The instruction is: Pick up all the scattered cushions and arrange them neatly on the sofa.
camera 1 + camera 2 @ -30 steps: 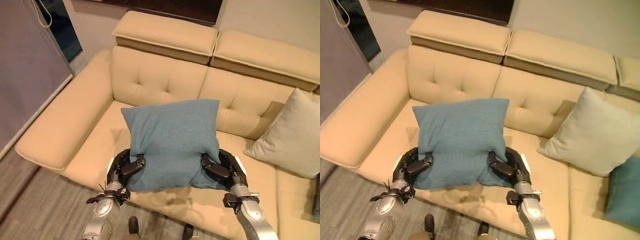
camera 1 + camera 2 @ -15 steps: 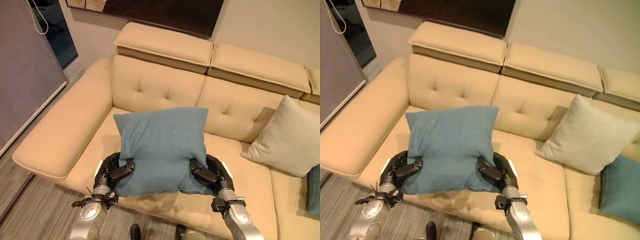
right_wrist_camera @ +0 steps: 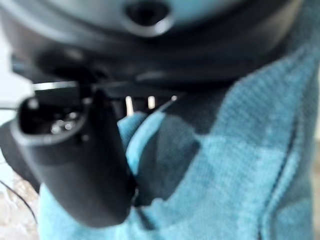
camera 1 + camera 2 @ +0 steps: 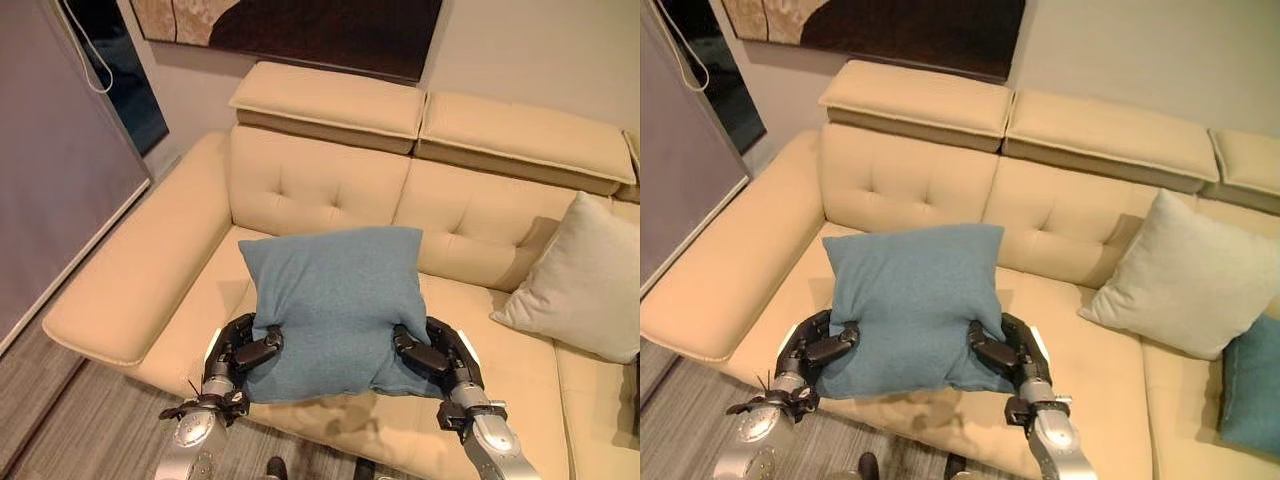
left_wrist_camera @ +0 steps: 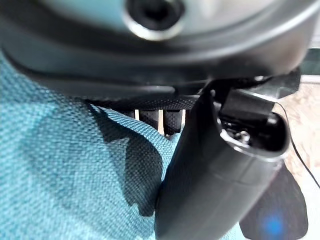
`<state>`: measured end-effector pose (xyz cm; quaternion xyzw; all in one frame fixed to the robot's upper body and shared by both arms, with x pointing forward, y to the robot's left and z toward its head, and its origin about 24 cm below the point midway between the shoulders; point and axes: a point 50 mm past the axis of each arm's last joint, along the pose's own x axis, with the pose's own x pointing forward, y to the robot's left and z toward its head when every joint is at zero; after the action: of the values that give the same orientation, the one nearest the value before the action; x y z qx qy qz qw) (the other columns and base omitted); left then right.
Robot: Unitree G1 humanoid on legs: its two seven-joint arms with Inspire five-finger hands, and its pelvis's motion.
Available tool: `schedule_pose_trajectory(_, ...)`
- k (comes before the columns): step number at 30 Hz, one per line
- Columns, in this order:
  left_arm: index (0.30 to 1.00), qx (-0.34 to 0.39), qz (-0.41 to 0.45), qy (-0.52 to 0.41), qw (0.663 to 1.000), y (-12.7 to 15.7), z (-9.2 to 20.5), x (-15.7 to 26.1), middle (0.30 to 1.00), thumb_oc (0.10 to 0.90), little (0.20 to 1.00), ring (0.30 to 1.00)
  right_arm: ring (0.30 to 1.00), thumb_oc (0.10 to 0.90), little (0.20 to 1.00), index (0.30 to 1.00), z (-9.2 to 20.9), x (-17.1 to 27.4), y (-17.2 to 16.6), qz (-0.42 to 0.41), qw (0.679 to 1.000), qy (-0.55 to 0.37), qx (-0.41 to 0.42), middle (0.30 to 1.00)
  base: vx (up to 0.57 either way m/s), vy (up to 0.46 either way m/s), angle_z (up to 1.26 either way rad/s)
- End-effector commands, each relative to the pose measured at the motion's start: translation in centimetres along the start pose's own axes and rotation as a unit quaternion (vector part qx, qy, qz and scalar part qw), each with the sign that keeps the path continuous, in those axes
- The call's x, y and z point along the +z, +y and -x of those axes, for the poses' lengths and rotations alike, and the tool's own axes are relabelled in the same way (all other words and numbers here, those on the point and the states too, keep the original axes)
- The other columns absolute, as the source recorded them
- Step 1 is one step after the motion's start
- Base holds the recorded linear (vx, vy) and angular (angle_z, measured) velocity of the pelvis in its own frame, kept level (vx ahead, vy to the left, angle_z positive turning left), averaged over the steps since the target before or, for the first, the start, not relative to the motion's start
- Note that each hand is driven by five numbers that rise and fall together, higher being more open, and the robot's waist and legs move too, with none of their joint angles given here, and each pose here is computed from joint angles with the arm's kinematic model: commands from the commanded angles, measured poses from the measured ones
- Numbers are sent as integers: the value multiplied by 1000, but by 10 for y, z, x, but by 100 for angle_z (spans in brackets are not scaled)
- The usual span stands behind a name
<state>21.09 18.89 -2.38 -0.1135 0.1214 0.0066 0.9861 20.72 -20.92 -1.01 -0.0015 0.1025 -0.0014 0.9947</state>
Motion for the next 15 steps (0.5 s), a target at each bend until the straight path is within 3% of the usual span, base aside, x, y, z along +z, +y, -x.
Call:
schedule_pose_trajectory(1,300,-126,3,-151,980,-49,-14,57,300,400,300,300,300,400,300,300,-18,81,22,-53,974,-213,49,300,124,105,-8)
schedule_pose_trajectory(7,300,-133,0,-146,980,-51,-13,55,300,400,300,300,300,400,300,300,-17,78,17,-47,977,-207,36,300,170,188,-35)
schedule_pose_trajectory(15,300,-121,-20,-150,981,-38,-10,59,300,400,300,300,300,400,300,300,-22,79,35,-46,975,-204,68,300,87,205,-47)
